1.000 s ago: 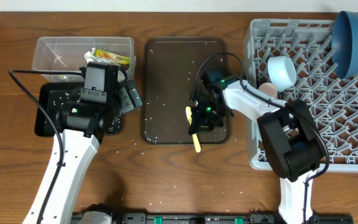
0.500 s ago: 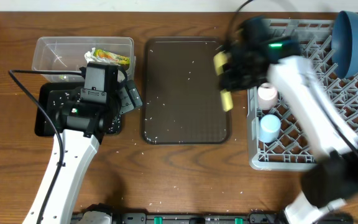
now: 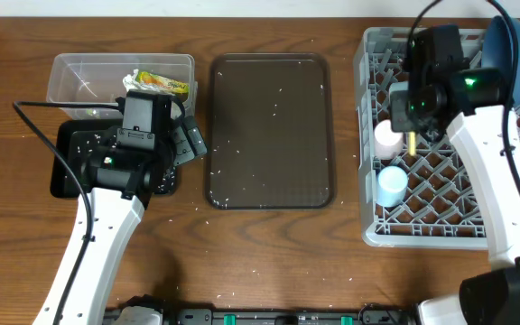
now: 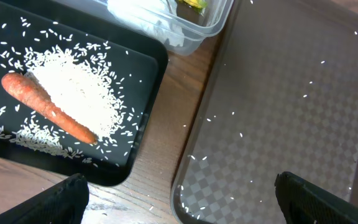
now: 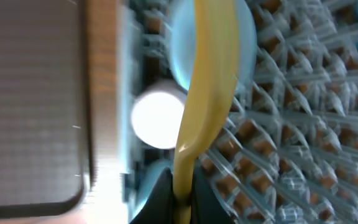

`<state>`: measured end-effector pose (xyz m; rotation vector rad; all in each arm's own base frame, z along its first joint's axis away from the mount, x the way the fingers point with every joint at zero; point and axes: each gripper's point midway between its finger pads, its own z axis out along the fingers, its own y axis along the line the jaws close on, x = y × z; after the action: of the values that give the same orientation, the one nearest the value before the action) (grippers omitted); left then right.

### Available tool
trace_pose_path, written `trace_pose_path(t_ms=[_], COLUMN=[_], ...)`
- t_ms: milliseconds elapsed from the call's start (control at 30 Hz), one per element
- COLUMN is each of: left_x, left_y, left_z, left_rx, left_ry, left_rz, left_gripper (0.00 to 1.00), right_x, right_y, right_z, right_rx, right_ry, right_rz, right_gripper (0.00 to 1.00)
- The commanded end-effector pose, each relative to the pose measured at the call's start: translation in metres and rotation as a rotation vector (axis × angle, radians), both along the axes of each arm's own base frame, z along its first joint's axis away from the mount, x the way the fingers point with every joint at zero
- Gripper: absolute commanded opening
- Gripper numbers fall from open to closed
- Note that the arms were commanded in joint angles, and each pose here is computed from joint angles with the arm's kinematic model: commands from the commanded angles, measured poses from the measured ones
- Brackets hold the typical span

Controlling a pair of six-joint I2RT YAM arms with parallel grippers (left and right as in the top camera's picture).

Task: Sort waste into correct bins and load items into the dishwasher rack
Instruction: 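Carry the yellow spoon right over the dish rack with the right gripper, then lower the spoon handle-down into the rack slots and release it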

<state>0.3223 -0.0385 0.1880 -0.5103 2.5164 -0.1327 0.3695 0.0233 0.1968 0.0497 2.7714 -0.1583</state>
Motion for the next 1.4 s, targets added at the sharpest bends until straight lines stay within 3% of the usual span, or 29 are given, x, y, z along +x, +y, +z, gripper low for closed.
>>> trace_pose_path(t_ms=[0,500,1033,1200,1367], left_x=[0.001,0.001,0.001,0.001,0.001], left_y=[0.003,0.003,0.003,0.003,0.003], left_z=[0.002,0.002,0.002,0.002,0.002], left_rx=[0.004,0.004,0.003,0.004,0.004], left_ry=[-0.002,-0.002,-0.002,-0.002,-0.002], left_rz=[0.014,0.014,0.014,0.014,0.014], left_gripper=[0.98,0.98,0.98,0.98,0.98], right_x=[-0.009,-0.069,-0.078,-0.072,-0.071], right_y=[-0.032,-0.054,-0.085,-0.084,-0.084], right_z=[-0.006,-0.078,-0.077,-0.078,-0.078], right_rx=[-0.05,-0.107,-0.119,-0.127,-0.146], right_ry=[0.022,0.287,0.297,0.29,0.306], right_rz=[-0.153,-0.175,-0.325,-0.246,-0.154], right_gripper=[0.01,0.01,0.03,0.09,0.06])
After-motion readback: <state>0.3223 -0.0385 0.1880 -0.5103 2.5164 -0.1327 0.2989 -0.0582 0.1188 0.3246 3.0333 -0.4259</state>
